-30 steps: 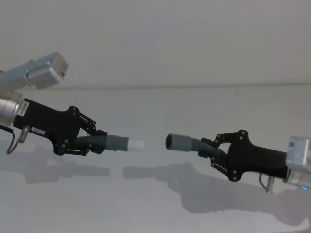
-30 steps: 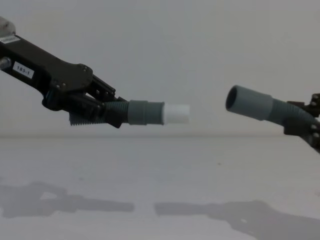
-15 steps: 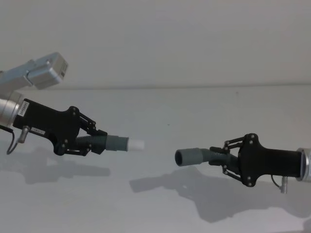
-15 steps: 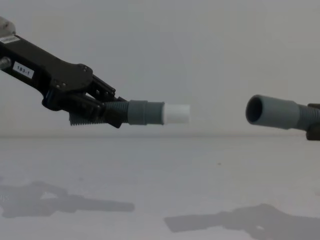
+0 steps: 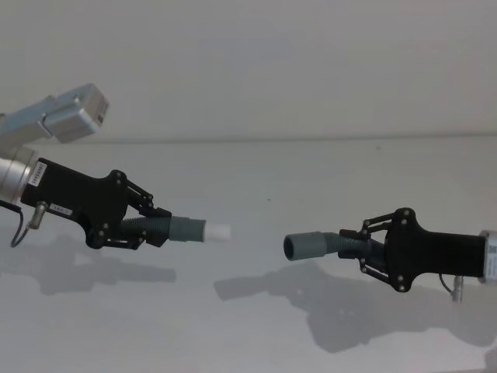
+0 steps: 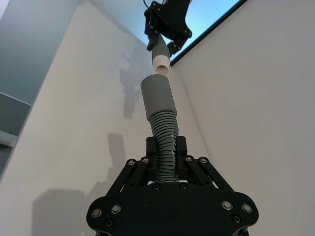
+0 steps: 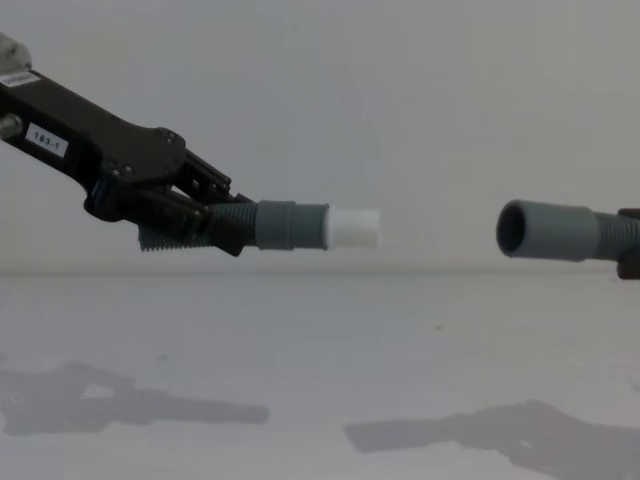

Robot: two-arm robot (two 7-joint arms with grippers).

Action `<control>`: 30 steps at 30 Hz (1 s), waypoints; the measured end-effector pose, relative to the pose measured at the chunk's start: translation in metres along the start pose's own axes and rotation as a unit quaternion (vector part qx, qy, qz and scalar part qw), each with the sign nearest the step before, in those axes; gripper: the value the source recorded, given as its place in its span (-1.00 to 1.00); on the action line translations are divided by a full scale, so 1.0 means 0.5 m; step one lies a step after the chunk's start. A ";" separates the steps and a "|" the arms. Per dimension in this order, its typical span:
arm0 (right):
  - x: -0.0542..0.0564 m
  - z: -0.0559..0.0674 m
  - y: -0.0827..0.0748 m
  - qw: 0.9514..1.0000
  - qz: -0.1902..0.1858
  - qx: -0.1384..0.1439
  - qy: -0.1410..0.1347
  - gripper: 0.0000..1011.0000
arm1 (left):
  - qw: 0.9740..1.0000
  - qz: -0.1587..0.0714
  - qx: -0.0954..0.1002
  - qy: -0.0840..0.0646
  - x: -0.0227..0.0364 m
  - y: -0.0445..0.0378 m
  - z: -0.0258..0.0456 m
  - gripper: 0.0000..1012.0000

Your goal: Use both hands to pick up one end of the pipe from the table, align the ends, and insert them.

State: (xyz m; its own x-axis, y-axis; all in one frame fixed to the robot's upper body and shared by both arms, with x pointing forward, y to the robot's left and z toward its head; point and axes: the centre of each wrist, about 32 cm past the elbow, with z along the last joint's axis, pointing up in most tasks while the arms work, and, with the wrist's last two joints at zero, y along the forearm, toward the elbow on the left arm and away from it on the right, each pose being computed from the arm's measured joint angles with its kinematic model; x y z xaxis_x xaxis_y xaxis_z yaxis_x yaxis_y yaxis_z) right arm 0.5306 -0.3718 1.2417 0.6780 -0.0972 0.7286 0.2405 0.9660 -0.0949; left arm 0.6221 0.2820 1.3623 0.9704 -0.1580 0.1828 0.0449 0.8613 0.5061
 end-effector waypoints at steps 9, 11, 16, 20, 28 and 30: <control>0.005 0.011 0.003 1.000 -0.002 -0.028 -0.002 -0.62 | 1.000 0.000 0.000 0.000 0.000 0.000 0.000 -0.41; 0.006 0.012 0.005 1.000 -0.002 -0.031 -0.001 -0.62 | 1.000 0.000 0.000 0.000 0.000 0.000 0.000 -0.41; 0.005 0.016 0.014 0.999 -0.001 -0.039 0.000 -0.62 | 1.000 0.000 0.000 0.000 0.000 0.000 0.000 -0.41; 0.002 0.020 0.025 0.999 0.000 -0.044 0.001 -0.62 | 1.000 0.000 0.000 0.000 0.000 0.000 0.000 -0.41; -0.002 0.026 0.044 0.999 -0.003 -0.051 0.004 -0.62 | 1.000 0.000 0.000 0.000 0.000 0.000 0.000 -0.41; -0.003 0.027 0.048 0.999 -0.003 -0.052 0.005 -0.62 | 1.000 0.000 0.000 0.000 0.000 0.000 0.000 -0.41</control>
State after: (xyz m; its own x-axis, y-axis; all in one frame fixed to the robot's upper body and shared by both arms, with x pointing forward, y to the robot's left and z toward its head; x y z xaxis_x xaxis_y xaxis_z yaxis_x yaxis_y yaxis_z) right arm 0.5259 -0.3451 1.2472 0.6827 -0.1064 0.7229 0.3151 0.9355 -0.1598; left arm 0.6221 0.2820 1.3623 0.9704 -0.1580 0.1828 0.0449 0.8613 0.5061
